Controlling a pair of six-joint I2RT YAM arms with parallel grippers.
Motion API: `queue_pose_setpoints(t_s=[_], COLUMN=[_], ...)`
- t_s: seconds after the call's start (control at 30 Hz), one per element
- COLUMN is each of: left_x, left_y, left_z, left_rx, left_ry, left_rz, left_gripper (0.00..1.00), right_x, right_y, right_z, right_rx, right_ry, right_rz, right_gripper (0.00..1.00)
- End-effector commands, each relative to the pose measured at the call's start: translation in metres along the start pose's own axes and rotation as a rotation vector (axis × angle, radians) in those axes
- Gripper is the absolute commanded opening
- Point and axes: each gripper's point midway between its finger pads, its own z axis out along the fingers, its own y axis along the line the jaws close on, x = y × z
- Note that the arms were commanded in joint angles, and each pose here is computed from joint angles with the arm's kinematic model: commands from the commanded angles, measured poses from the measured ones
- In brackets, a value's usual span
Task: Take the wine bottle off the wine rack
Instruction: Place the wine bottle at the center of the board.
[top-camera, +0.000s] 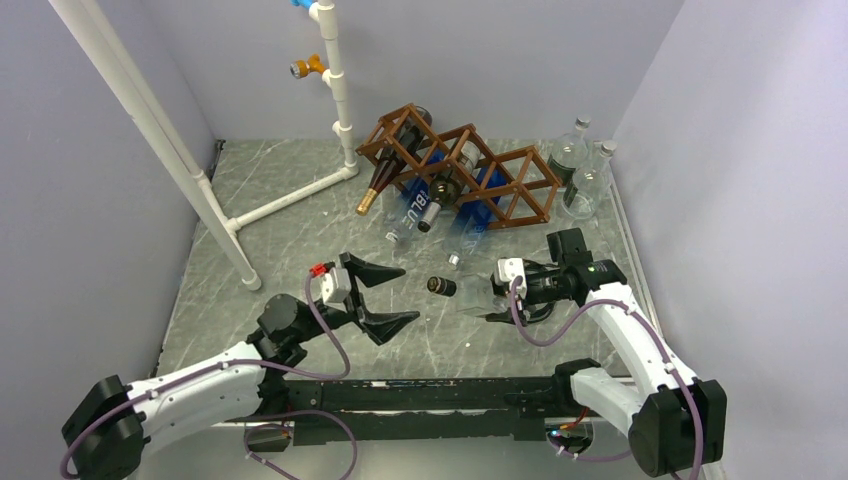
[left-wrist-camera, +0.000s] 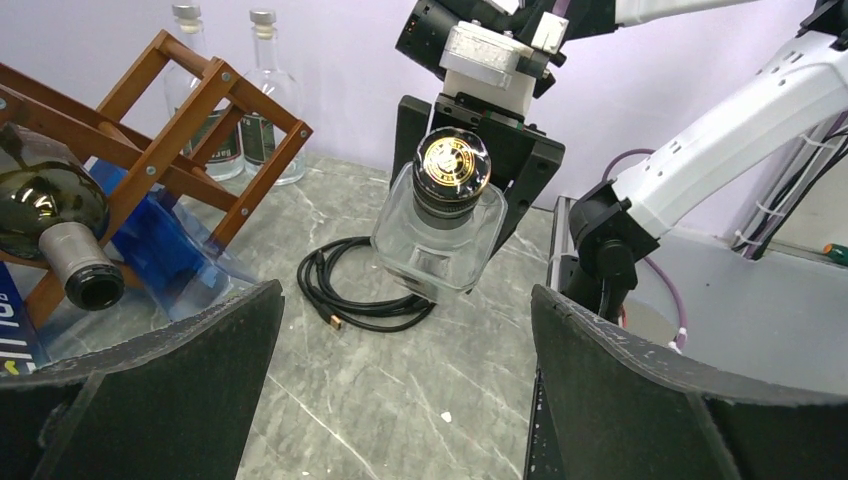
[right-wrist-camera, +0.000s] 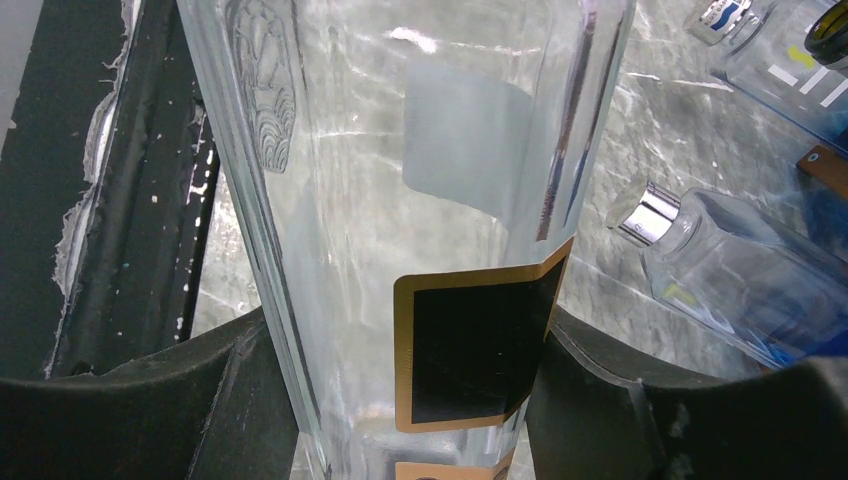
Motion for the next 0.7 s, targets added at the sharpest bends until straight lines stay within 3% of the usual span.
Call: queue_pose_setpoints(t_s=[0.0, 0.67], left_x=[-0.024, -0.017], left_y=[-0.002, -0.009], left_z=[0.006, 0.047], left_rx=[0.005, 0.015], left_ry=[-0.123, -0.16], left_rz=[0.118, 0.271], left_gripper=[0.99, 0.99], right_x=[-0.033, -0.034], right_y=[-0.009, -0.01], right_z=[0.0, -0.002], right_rx=[0.009, 0.018], right_ry=[-0.15, -0.167], right_rz=[-0.075, -0.054], right_gripper=[0.0, 0.0])
